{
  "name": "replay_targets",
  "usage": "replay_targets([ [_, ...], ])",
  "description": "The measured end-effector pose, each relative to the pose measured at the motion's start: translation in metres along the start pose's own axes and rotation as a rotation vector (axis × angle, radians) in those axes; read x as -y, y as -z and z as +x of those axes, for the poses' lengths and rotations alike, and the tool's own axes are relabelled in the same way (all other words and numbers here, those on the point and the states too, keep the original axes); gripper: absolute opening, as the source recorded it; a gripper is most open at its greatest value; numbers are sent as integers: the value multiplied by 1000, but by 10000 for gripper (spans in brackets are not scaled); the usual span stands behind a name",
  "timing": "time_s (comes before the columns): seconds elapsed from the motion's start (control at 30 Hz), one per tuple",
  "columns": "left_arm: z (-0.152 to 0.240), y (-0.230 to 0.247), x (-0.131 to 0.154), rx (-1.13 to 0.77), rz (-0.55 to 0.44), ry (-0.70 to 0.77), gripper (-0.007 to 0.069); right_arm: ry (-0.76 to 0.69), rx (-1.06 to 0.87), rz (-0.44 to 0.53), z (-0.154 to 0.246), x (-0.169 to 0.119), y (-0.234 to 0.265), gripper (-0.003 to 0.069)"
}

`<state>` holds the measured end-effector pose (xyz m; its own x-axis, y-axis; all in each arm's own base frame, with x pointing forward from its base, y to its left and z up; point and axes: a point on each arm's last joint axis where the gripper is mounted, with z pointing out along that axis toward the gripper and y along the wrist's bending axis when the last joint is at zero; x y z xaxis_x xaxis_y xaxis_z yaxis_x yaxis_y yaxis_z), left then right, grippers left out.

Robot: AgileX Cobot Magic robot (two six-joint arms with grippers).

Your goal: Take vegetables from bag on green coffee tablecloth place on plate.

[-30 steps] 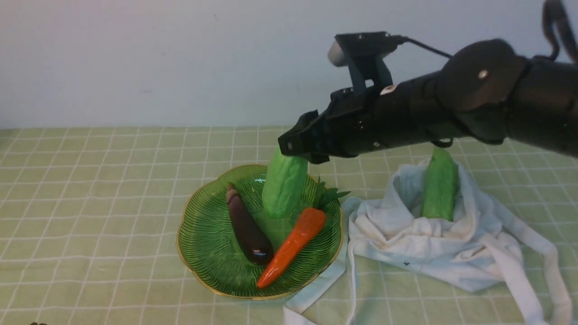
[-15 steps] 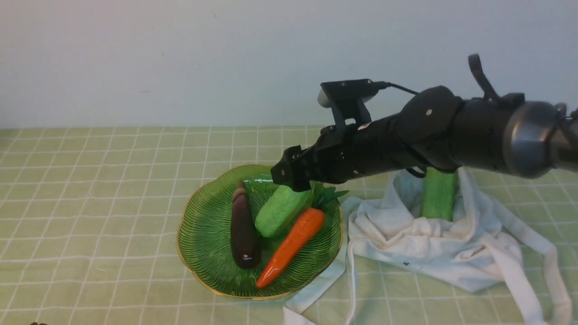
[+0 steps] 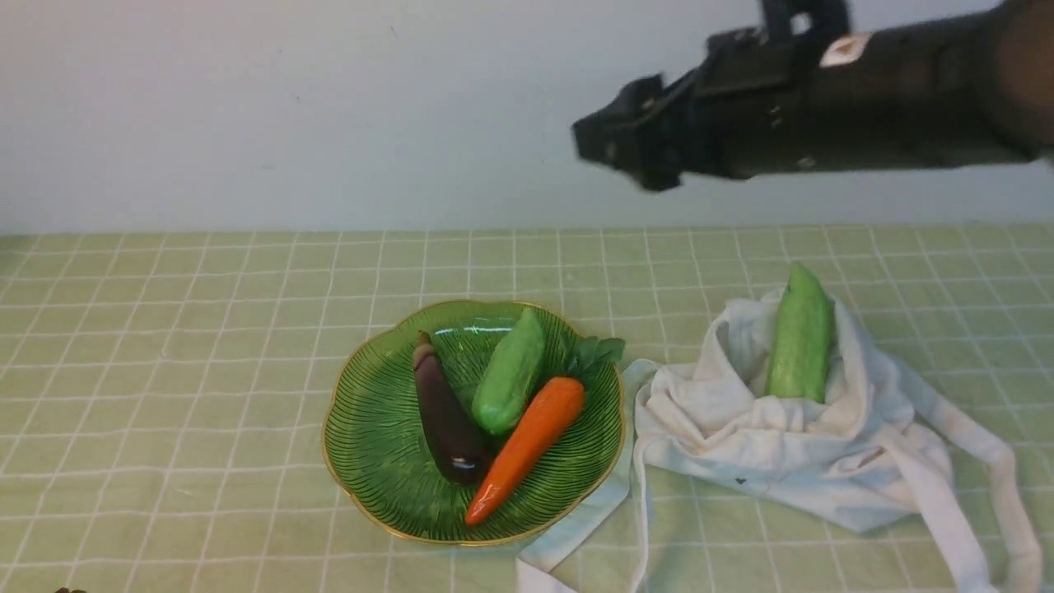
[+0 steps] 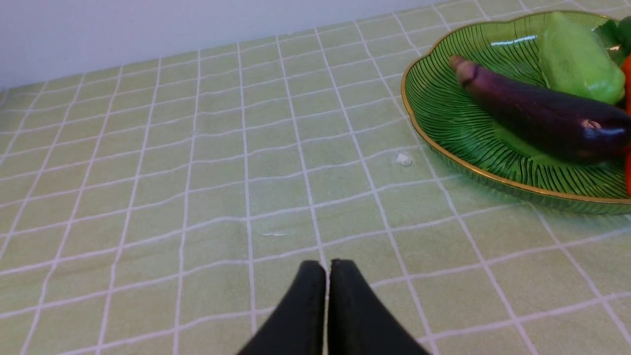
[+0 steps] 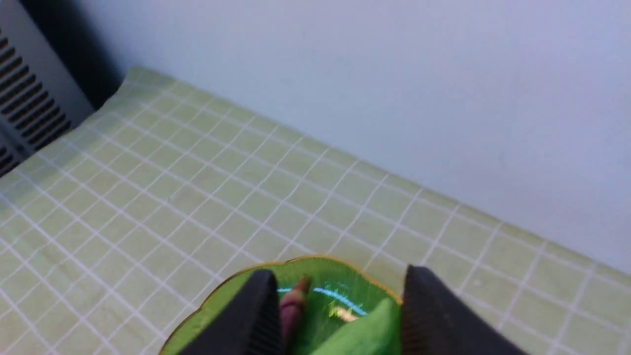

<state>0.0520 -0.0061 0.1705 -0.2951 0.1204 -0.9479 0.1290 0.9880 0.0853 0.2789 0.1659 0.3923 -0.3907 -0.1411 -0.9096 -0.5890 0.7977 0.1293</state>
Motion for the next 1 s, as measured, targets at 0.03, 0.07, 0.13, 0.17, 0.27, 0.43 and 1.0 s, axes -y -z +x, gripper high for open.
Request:
replay_targets([
  [0.03, 0, 0, 0, 0, 0, 0, -5, 3, 4, 4, -1, 0, 3, 261],
  [0.07, 0, 0, 0, 0, 0, 0, -5, 22, 35, 43, -10, 2, 33, 134],
  [0.13, 0, 0, 0, 0, 0, 0, -5, 32, 72, 111, -18, 5, 68, 32],
  [0.17, 0, 0, 0, 0, 0, 0, -5, 32, 72, 116, -18, 5, 72, 23],
  [0.27, 0, 0, 0, 0, 0, 0, -5, 47, 114, 213, -22, 6, 117, -7],
  [0.43, 0, 0, 0, 0, 0, 0, -5, -2, 169, 378, -19, 7, 180, -12],
  [1.0, 0, 0, 0, 0, 0, 0, -5, -153, 246, 370, 14, -10, 248, -12],
])
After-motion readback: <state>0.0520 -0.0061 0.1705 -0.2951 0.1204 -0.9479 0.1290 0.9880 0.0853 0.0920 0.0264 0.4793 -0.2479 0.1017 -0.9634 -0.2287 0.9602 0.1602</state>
